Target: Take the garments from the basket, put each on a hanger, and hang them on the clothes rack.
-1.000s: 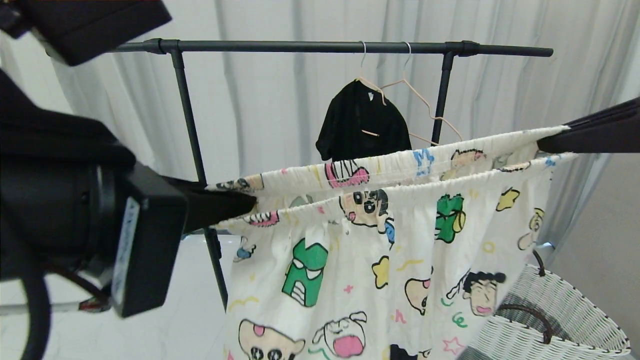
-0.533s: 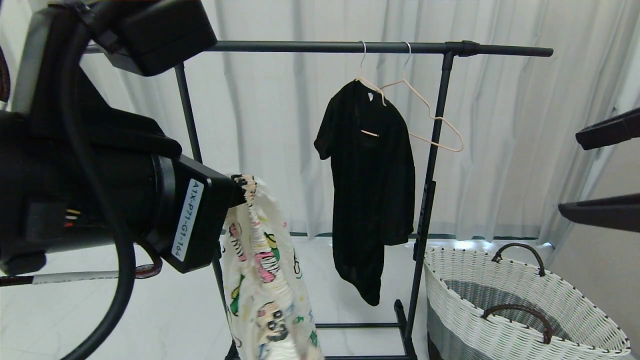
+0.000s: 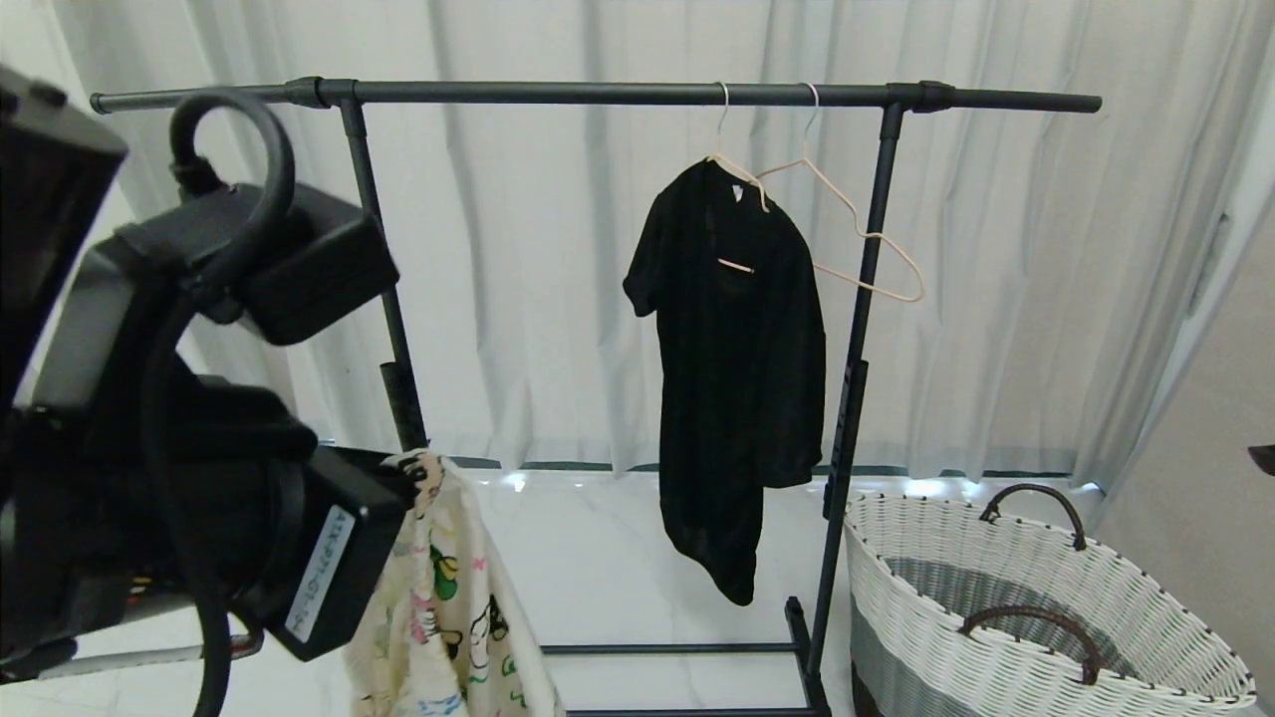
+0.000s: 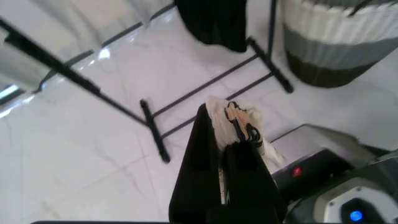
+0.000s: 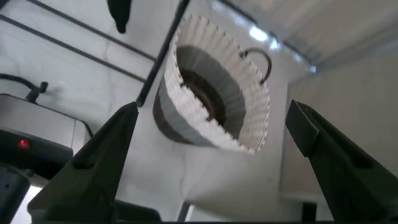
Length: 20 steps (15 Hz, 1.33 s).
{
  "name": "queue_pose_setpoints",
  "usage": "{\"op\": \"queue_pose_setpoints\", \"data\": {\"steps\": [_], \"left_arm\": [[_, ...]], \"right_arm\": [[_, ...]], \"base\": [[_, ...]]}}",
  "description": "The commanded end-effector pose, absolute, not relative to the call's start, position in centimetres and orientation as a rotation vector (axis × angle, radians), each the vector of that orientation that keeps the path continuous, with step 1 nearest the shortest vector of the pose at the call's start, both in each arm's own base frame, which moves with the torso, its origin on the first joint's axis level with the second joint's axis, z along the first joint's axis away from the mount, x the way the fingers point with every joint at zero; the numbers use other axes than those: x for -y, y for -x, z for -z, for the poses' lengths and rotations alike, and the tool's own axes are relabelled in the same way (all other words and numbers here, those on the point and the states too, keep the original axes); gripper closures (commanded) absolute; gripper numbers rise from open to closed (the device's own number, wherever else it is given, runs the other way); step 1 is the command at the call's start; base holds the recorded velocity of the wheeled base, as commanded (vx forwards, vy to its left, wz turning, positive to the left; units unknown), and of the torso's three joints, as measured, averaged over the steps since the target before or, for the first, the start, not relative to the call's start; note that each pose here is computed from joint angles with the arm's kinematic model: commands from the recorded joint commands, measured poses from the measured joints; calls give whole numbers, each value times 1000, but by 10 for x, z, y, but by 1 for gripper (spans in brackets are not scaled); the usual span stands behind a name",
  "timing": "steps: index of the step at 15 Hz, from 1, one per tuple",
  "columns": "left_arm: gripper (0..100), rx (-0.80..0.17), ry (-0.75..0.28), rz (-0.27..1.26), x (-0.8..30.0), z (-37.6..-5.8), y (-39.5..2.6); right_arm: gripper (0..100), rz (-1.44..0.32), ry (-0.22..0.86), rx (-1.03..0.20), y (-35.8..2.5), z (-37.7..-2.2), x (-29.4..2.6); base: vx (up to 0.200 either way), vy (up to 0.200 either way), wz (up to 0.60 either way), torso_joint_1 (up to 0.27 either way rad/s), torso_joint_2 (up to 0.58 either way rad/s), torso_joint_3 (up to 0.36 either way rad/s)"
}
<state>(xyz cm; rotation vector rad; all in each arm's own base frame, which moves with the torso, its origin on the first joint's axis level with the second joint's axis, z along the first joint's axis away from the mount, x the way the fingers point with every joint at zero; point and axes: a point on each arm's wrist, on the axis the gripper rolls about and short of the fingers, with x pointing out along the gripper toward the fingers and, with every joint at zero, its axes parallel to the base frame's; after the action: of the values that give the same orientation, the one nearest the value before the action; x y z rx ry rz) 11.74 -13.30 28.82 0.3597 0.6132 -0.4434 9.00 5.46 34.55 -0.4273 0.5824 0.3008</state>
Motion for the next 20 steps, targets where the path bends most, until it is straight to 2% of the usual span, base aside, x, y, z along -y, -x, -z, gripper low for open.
{"op": "queue_pose_setpoints", "data": {"steps": [1, 3, 5, 9, 11, 15, 20], "left_arm": [[100, -639, -356, 390, 102, -272, -102], [100, -621, -350, 383, 95, -265, -96], [100, -609, -365, 335, 92, -262, -95], [100, -601, -368, 319, 91, -263, -95], [100, -600, -367, 319, 91, -263, -94], [100, -600, -366, 319, 90, -263, -94], [100, -607, -373, 319, 86, -258, -90]], "right_arm": [[0, -213, 385, -636, -86, -327, -44], [0, -205, 348, -611, -90, -303, -46], [0, -210, 322, -505, -94, -279, -49], [0, -224, 366, -440, -93, -247, -48], [0, -226, 365, -395, -93, -242, -48], [0, -218, 295, -311, -110, -248, -58], [0, -239, 278, -296, -115, -249, -62]], "base": [[0, 0, 0, 0, 0, 0], [0, 0, 0, 0, 0, 0], [0, 0, 0, 0, 0, 0], [0, 0, 0, 0, 0, 0], [0, 0, 0, 0, 0, 0], [0, 0, 0, 0, 0, 0], [0, 0, 0, 86, -246, -166]]}}
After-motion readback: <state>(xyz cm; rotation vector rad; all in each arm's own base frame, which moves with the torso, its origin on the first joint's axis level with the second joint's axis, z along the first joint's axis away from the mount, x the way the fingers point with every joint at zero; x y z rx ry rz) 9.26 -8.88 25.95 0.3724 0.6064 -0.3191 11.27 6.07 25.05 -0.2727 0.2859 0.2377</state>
